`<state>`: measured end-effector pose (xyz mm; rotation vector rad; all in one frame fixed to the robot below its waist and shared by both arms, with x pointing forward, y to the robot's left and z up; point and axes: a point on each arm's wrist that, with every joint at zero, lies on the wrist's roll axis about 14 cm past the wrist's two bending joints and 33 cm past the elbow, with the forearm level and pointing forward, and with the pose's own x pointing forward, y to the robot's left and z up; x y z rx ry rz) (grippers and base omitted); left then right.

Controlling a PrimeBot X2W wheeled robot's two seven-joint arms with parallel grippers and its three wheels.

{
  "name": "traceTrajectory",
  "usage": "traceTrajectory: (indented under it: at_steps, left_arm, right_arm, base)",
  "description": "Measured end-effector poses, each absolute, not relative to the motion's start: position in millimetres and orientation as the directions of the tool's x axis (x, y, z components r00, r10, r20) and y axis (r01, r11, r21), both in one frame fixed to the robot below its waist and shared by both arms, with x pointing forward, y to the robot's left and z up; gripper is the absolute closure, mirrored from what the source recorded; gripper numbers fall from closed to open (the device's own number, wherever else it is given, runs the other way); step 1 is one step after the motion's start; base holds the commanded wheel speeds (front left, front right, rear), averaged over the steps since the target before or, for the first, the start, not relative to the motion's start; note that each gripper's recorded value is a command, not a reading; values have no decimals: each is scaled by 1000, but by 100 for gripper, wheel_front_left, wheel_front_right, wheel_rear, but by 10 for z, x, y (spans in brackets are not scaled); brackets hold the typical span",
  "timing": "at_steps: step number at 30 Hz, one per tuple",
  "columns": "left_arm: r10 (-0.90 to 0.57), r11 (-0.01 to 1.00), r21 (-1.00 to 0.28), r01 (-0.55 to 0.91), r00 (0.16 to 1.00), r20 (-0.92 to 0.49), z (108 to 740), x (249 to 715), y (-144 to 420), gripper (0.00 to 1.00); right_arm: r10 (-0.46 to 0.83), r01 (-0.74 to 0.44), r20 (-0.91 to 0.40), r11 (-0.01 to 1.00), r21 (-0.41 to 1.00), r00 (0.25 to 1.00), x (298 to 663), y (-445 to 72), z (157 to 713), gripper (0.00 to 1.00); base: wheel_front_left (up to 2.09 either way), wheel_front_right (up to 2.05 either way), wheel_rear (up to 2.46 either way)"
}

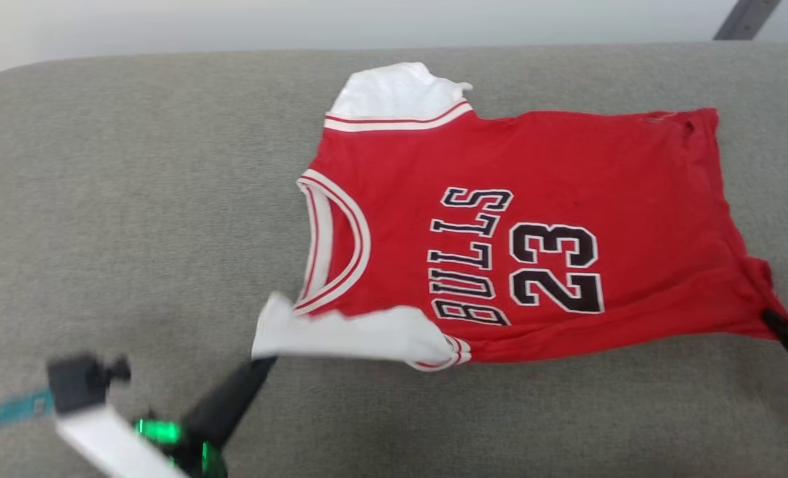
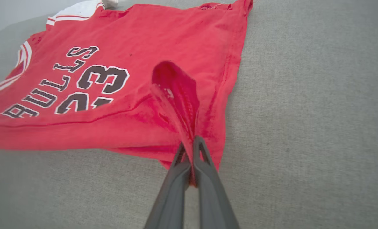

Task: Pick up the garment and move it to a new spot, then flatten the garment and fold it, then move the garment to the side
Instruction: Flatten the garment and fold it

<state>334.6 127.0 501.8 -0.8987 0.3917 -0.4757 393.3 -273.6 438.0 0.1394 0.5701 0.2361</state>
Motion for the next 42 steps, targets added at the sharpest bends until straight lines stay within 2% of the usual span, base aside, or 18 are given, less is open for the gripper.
traceTrajectory:
  at_steps: [9, 17, 21, 26, 35, 36, 38, 39, 40, 41, 42]
  left_arm:
    - [-629, 540, -784, 307, 766, -134, 5075, 4284, 1077, 100]
    - [-575, 594, -780, 197, 782, -241, 4681, 4964, 1096, 100]
    - [-553, 649, -748, 137, 760, -341, 4296, 5106, 1087, 100]
    - [-523, 688, -718, 101, 755, -396, 4041, 5177, 1118, 100]
    - [-507, 743, -659, 118, 743, -437, 3874, 5221, 1135, 100]
    - [-507, 748, -652, 125, 742, -439, 3874, 5220, 1136, 100]
    - [-504, 756, -641, 133, 743, -441, 3882, 5210, 1149, 100]
    - [-505, 761, -633, 142, 743, -440, 3899, 5204, 1156, 60]
    - [-505, 771, -618, 157, 742, -441, 3918, 5197, 1172, 37]
    - [-503, 781, -601, 173, 745, -439, 3945, 5192, 1199, 11]
    - [-500, 794, -578, 191, 745, -441, 3970, 5181, 1239, 0]
  right_arm:
    - [219, -128, -468, 967, 220, 856, 4225, -2706, 4460, 100]
    - [151, -36, -456, 967, 251, 877, 4428, -2795, 4365, 100]
    - [116, 10, -473, 967, 255, 874, 4478, -2836, 4201, 100]
    - [91, 37, -495, 969, 244, 864, 4509, -2866, 4020, 100]
    - [107, 29, -526, 969, 244, 844, 4545, -2772, 3817, 100]
    - [108, 28, -527, 969, 244, 843, 4548, -2770, 3810, 95]
    - [109, 18, -521, 972, 233, 847, 4563, -2773, 3828, 34]
    - [108, 14, -514, 973, 229, 851, 4570, -2778, 3844, 0]
    - [108, 10, -509, 975, 224, 854, 4571, -2780, 3860, 0]
    - [107, 5, -501, 976, 216, 859, 4571, -2789, 3882, 0]
    - [105, 1, -492, 978, 210, 864, 4575, -2800, 3913, 0]
  base:
    - [0, 0, 0]
    - [0, 0, 0]
    - [0, 0, 0]
    - [0, 0, 0]
    - [0, 0, 0]
    - [0, 0, 0]
    - [0, 0, 0]
    - [0, 0, 0]
    - [0, 0, 0]
    - [0, 0, 0]
    - [0, 0, 0]
